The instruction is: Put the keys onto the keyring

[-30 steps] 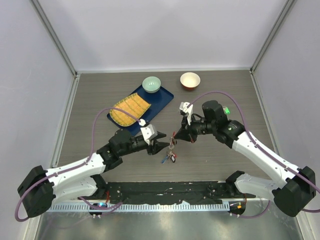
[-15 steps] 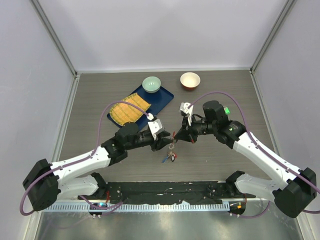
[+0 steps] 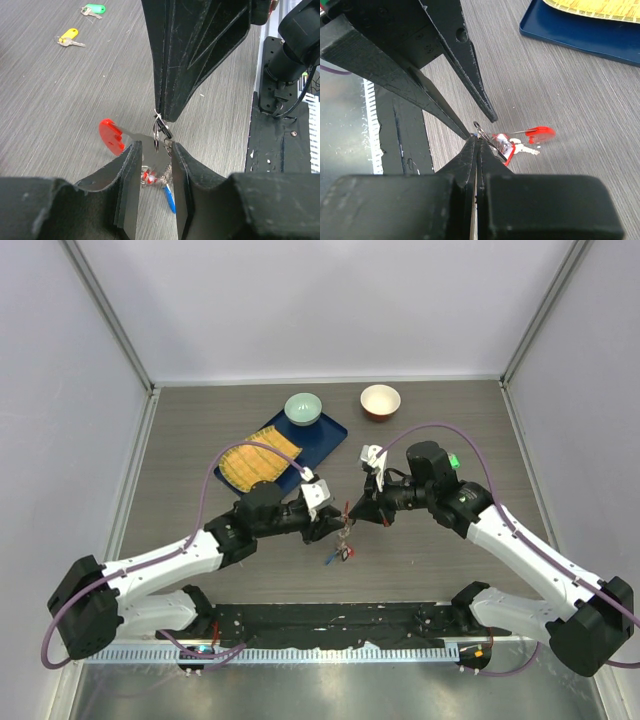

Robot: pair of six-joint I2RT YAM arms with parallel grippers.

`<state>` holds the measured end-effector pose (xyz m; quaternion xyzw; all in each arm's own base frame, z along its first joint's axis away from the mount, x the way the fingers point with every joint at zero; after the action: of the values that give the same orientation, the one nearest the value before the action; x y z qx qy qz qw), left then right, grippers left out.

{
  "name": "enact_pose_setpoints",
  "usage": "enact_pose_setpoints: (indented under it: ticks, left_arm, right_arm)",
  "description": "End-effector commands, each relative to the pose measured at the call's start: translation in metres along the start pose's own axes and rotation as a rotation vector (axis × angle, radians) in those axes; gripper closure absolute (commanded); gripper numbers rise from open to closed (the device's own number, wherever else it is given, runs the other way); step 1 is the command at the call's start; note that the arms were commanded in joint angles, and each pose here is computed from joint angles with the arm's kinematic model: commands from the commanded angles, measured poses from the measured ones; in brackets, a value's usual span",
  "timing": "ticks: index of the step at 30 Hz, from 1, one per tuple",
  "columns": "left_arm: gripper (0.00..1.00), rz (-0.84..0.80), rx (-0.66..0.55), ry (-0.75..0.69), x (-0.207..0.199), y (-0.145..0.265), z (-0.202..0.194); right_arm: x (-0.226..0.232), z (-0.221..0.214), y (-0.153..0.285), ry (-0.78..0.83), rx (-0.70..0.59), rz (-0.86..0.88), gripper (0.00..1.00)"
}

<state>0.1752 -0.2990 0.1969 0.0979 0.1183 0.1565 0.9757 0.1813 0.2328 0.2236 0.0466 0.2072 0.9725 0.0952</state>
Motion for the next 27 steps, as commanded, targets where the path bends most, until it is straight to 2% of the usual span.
enact_pose_setpoints:
  ticks: [1, 5, 11, 14, 15, 16, 21, 27]
  left_arm:
    - [0.67, -0.021, -0.042, -0.033, -0.002, -0.005, 0.019]
    - [0.67, -0.025, -0.055, -0.034, -0.003, -0.005, 0.022]
    - [0.76, -0.022, -0.064, -0.033, -0.003, -0.006, 0.023]
    - [0.86, -0.019, -0.075, -0.036, -0.003, -0.006, 0.025]
    - [0.96, -0.008, -0.078, -0.035, -0.002, -0.005, 0.025]
    - [1.00, -0.004, -0.082, -0.036, -0.002, -0.005, 0.026]
    - [1.00, 0.066, -0.093, -0.035, 0.004, 0.000, 0.024]
    - [1.00, 0.141, -0.111, -0.051, 0.002, 0.005, 0.022]
  right_arm:
    - [0.003, 0.021, 0.006, 0.070, -0.069, 0.004, 0.99]
    - [0.003, 0.020, 0.005, 0.069, -0.066, 0.005, 0.99]
    - [0.004, 0.019, 0.003, 0.067, -0.062, 0.008, 0.99]
    - [0.003, 0.018, 0.003, 0.065, -0.055, 0.000, 0.99]
    - [0.003, 0.017, 0.002, 0.064, -0.051, -0.002, 0.99]
    - [0.002, 0.017, 0.002, 0.063, -0.045, -0.016, 0.99]
    - [-0.002, 0.017, 0.004, 0.030, -0.004, -0.082, 0.99]
    - [-0.010, 0.017, 0.007, -0.017, 0.070, -0.245, 0.99]
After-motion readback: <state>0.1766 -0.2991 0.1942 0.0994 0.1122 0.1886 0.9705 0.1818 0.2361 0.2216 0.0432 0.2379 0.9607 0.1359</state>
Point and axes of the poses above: each gripper's point midway between its finger pads, its own y axis back along the fingers, its own x axis along the line the jaws close on, z = x × y, the point moved 3 cm from there along y, back along the fingers, and after that the axes turned 10 degrees about y, right-handed, at the moved point
